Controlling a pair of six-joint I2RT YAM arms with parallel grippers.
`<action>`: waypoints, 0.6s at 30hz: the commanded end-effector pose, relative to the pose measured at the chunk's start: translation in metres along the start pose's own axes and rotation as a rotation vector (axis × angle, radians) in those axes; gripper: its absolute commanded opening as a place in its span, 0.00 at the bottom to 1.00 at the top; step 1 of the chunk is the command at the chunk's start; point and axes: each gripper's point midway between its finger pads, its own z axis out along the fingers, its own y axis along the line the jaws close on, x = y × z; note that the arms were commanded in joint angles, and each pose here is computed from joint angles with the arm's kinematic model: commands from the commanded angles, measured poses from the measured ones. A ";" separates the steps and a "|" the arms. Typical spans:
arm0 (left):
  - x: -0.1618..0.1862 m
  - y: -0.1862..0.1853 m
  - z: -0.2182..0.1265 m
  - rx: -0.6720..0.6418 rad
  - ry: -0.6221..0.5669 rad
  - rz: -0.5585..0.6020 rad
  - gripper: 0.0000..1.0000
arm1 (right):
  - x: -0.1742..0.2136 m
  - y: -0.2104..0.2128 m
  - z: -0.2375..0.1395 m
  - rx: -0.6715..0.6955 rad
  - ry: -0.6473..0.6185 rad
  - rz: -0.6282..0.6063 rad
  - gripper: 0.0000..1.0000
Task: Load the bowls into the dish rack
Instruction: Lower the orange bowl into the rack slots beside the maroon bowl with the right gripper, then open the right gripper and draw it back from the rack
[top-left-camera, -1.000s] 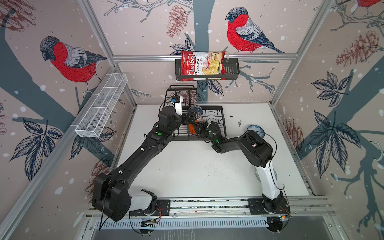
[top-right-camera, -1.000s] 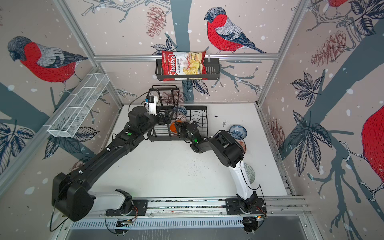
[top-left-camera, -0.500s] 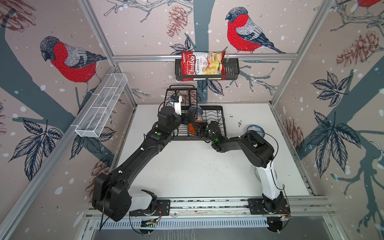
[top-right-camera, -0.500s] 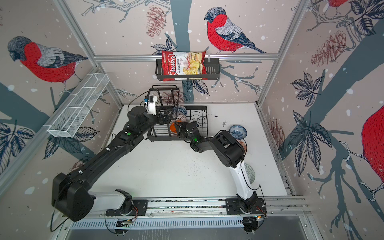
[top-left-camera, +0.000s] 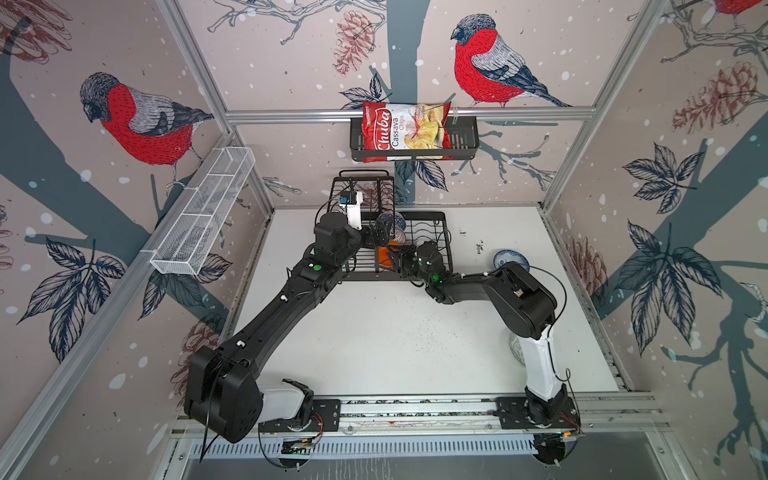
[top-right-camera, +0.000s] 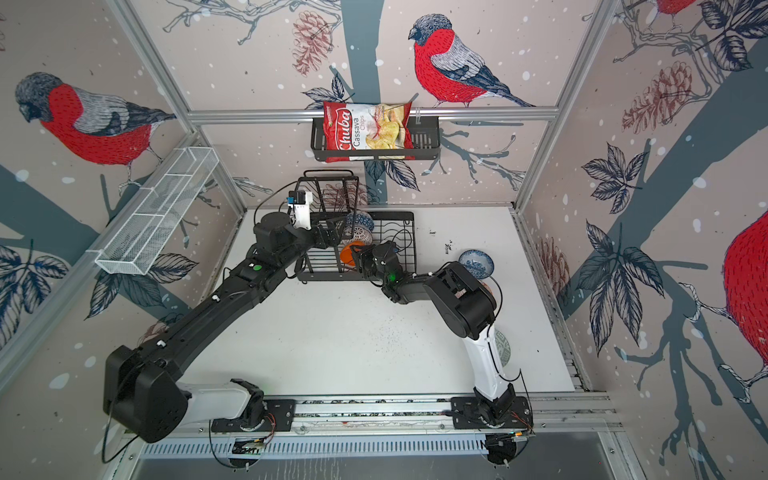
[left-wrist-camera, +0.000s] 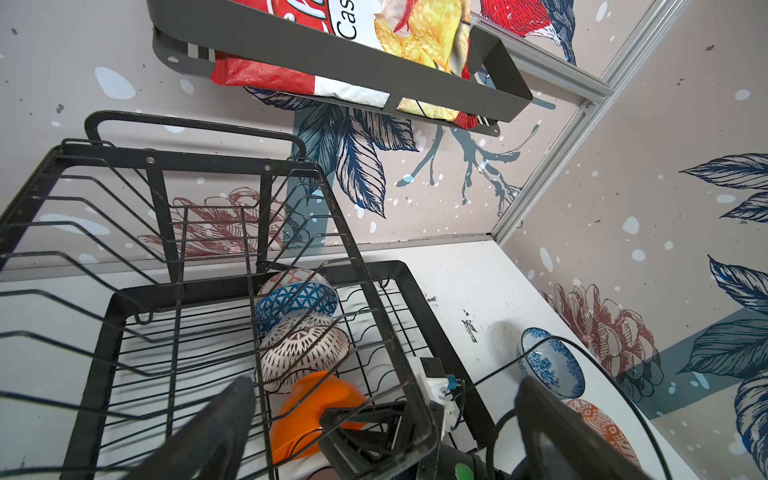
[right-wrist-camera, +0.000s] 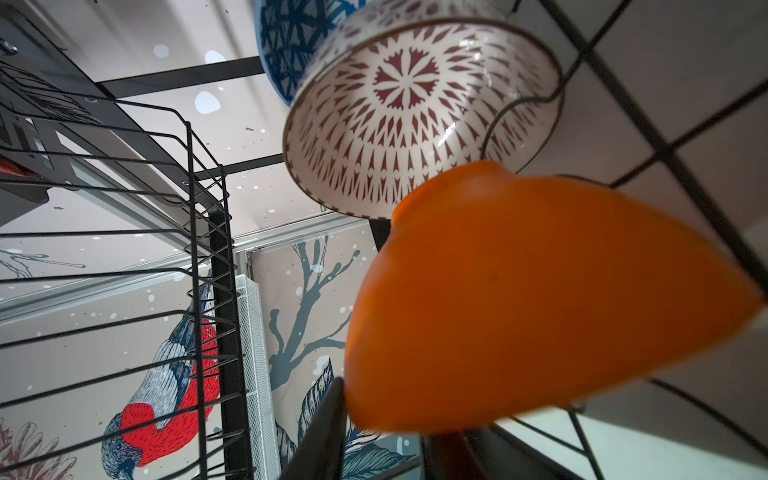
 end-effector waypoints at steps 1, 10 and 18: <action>-0.005 -0.003 -0.002 0.015 -0.014 -0.009 0.98 | -0.002 0.004 -0.004 0.010 -0.006 -0.041 0.31; -0.004 -0.003 -0.002 0.024 -0.011 -0.015 0.98 | -0.008 0.021 -0.007 0.005 -0.025 -0.095 0.32; -0.005 -0.003 -0.001 0.044 -0.007 -0.021 0.98 | -0.012 0.031 -0.021 0.020 -0.047 -0.134 0.33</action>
